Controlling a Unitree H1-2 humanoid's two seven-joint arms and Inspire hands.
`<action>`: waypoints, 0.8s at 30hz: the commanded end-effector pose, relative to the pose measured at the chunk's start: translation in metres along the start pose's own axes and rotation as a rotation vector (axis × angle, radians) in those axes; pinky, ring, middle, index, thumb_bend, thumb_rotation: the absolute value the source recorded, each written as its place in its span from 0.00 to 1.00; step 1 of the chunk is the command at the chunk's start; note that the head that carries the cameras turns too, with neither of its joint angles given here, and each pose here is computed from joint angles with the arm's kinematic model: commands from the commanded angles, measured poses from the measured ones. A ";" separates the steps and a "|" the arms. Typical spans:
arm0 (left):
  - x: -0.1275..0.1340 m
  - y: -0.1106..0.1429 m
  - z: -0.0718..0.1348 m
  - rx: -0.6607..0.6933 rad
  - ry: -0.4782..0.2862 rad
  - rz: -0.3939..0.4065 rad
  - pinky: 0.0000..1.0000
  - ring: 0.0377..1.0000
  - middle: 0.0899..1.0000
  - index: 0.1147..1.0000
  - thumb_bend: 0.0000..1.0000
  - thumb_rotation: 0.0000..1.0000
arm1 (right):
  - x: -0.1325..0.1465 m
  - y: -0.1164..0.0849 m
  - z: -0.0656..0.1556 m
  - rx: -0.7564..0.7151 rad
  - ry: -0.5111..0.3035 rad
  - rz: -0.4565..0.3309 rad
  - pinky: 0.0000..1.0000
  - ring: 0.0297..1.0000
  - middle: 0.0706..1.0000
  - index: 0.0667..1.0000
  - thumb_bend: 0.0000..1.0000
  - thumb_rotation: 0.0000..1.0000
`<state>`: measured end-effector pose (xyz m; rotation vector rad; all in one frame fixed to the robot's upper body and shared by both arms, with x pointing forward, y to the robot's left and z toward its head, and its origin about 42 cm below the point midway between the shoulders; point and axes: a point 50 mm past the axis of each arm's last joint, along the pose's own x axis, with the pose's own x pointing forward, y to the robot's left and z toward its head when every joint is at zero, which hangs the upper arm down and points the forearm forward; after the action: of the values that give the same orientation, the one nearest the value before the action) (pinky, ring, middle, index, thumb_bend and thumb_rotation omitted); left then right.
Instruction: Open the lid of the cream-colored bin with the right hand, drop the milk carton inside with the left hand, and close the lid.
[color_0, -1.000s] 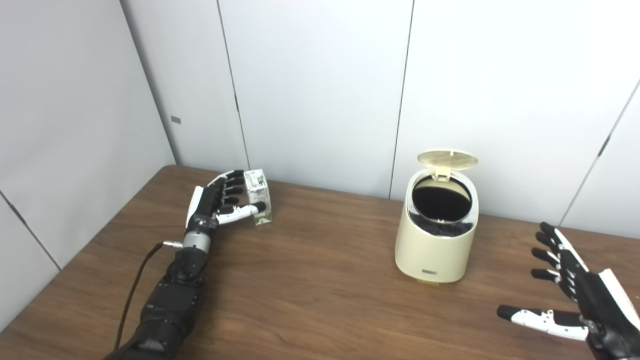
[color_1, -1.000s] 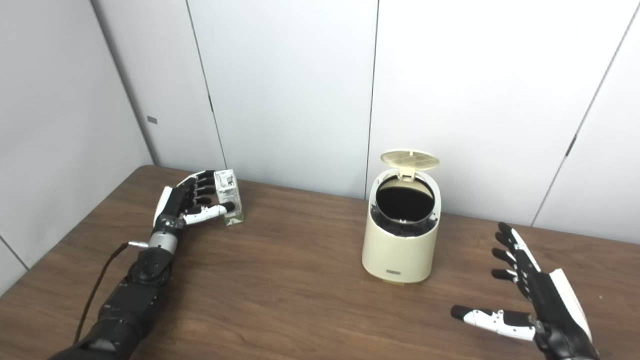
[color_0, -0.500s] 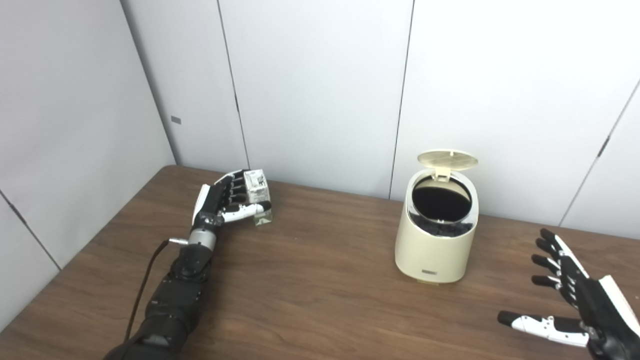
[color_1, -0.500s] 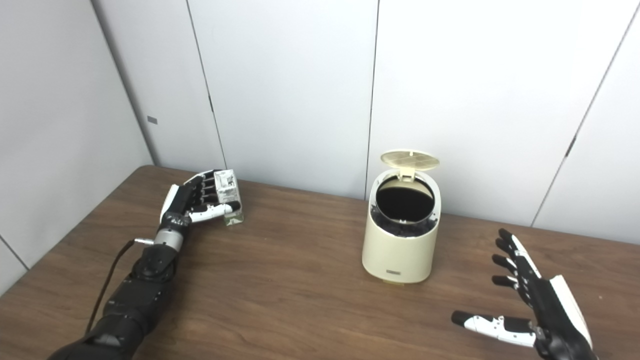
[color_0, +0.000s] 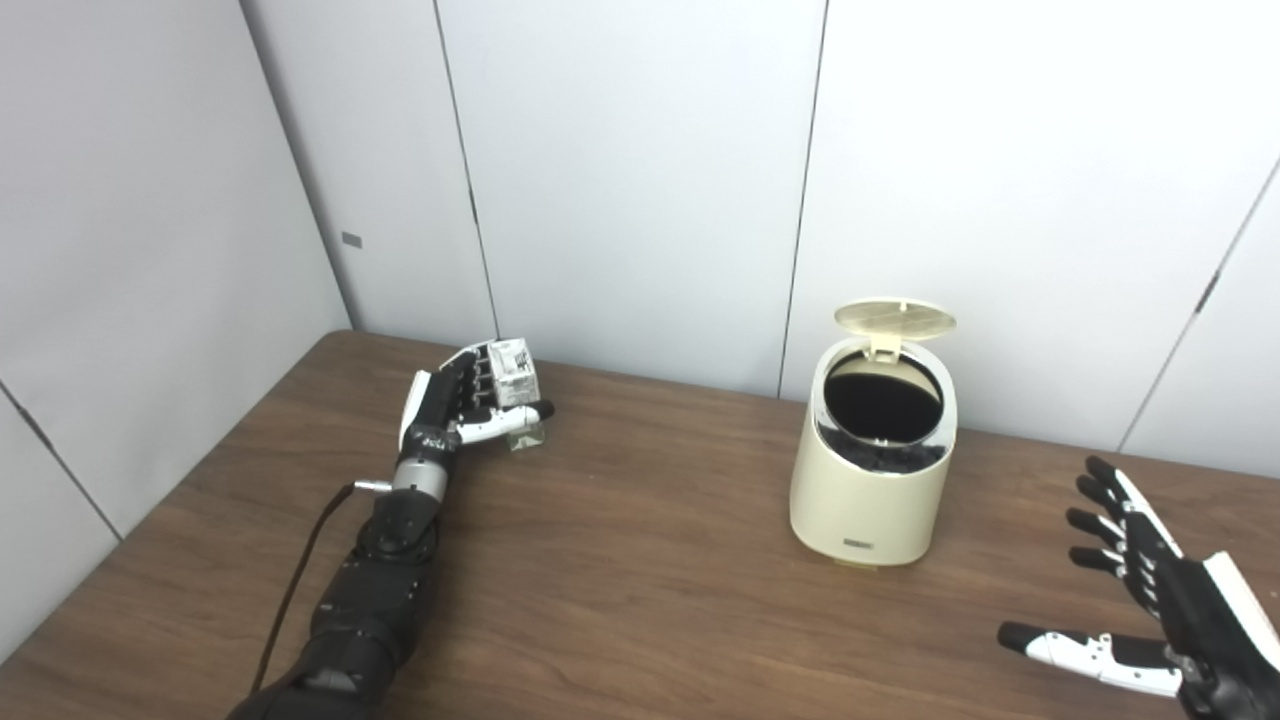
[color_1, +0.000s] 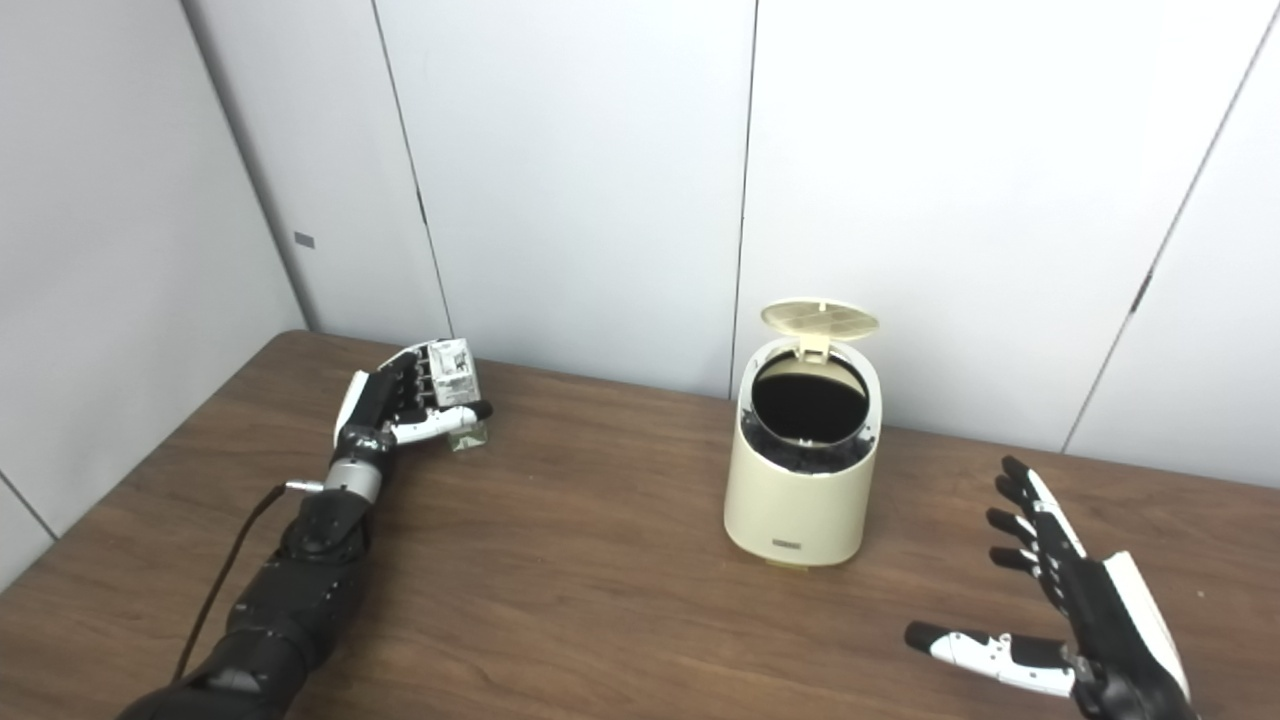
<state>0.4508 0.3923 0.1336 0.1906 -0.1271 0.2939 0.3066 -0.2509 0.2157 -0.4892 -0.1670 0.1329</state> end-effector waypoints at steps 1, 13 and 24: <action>0.024 0.003 0.039 -0.023 -0.134 0.044 0.56 0.59 0.60 0.63 0.78 0.00 | 0.003 -0.008 0.014 -0.005 -0.064 -0.024 0.80 0.89 0.95 0.98 0.65 0.00; 0.023 0.005 0.044 -0.012 -0.163 0.124 0.42 0.44 0.43 0.42 0.52 0.00 | 0.003 -0.007 0.014 -0.007 -0.057 -0.017 0.83 0.89 0.96 0.98 0.64 0.00; 0.022 0.001 0.053 -0.014 -0.205 0.119 0.39 0.41 0.43 0.42 0.52 0.00 | 0.005 -0.004 0.014 -0.004 -0.060 -0.014 0.84 0.89 0.95 0.99 0.64 0.00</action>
<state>0.4507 0.3866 0.1461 0.1945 -0.2002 0.3889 0.3059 -0.2499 0.2160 -0.4857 -0.1661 0.1370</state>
